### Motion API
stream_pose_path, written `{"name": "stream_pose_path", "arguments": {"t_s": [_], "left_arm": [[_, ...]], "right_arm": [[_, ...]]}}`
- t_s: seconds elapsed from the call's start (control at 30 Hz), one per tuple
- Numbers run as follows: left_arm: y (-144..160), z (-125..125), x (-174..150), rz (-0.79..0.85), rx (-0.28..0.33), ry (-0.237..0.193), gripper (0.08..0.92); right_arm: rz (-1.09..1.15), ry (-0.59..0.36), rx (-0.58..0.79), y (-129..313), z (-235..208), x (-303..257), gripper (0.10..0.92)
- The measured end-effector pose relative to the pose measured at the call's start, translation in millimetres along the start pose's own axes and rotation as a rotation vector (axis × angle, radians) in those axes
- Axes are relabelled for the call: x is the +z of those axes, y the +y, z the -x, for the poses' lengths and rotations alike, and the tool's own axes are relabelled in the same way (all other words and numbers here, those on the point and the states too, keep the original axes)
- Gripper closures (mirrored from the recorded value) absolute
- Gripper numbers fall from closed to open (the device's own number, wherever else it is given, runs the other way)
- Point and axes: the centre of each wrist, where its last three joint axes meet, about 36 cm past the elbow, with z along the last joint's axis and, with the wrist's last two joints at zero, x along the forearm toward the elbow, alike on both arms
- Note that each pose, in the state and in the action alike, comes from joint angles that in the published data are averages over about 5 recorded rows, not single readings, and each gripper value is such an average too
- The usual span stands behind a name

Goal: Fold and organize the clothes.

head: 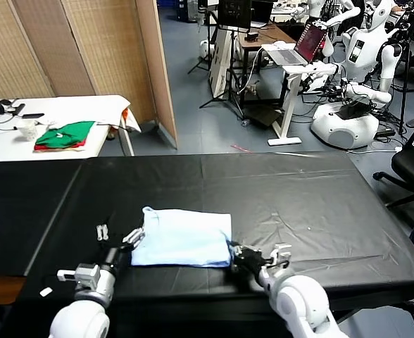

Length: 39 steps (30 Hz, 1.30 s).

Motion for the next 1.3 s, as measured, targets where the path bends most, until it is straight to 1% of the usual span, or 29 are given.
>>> {"name": "stream_pose_path", "arguments": {"t_s": [0.03,0.13,0.17,0.23,0.27,0.3,0.37,0.4,0.47,0.6,0.83,0.97,1.1,1.2,1.3], "left_arm": [[1.0,-0.9,1.1,-0.008,0.006,-0.005,0.092],[3.9,-4.2,4.4,-0.016,0.025,-0.016,0.092],[4.2,-5.7,4.9,-0.016,0.026,-0.011,0.092],[3.8,-9.2,4.9,-0.019,0.018,0.007,0.092],[3.3,-11.4,4.4,-0.022,0.011,0.019,0.092],[2.7,-13.8,3.6,-0.025,0.005,0.03,0.092],[1.7,-19.5,2.2,-0.027,-0.001,0.049,0.092],[1.3,-22.7,1.6,-0.027,-0.002,0.055,0.092],[0.6,-29.4,1.3,-0.025,-0.003,0.066,0.092],[0.4,-42.9,1.9,-0.03,-0.011,0.09,0.092],[3.2,-65.6,-0.8,-0.034,-0.016,0.141,0.092],[5.1,-77.8,-1.6,-0.033,-0.023,0.178,0.092],[8.0,-88.2,-4.1,-0.046,-0.03,0.207,0.092],[11.1,-95.2,-4.6,-0.059,-0.04,0.207,0.092],[13.7,-101.3,-0.7,-0.066,-0.056,0.193,0.092]], "right_arm": [[-0.003,-0.005,0.006,-1.4,-2.9,-1.4,0.783],[-0.017,-0.019,0.023,-4.3,-12.8,-4.7,0.609],[-0.025,-0.023,0.032,-4.9,-16.4,-5.4,0.534],[-0.047,-0.038,0.06,-6.4,-24.3,-5.3,0.42],[-0.063,-0.054,0.077,-6.8,-28.6,-4.3,0.344],[-0.081,-0.075,0.095,-7.4,-33.2,-2.4,0.288],[-0.119,-0.131,0.124,-8.2,-42.7,3.8,0.189],[-0.139,-0.164,0.137,-8.3,-47.8,8.2,0.156],[-0.172,-0.227,0.157,-8.2,-57.7,18.5,0.126],[-0.226,-0.334,0.218,-4.4,-75.3,41.2,0.116],[-0.328,-0.436,0.33,6.4,-105.6,80.6,0.115],[-0.325,-0.44,0.396,18.8,-125.2,104.1,0.115],[-0.28,-0.4,0.454,30.2,-143.7,120.4,0.115],[-0.245,-0.365,0.479,36.1,-155.2,126.1,0.115],[-0.224,-0.337,0.481,42.1,-162.9,127.8,0.115]]}}
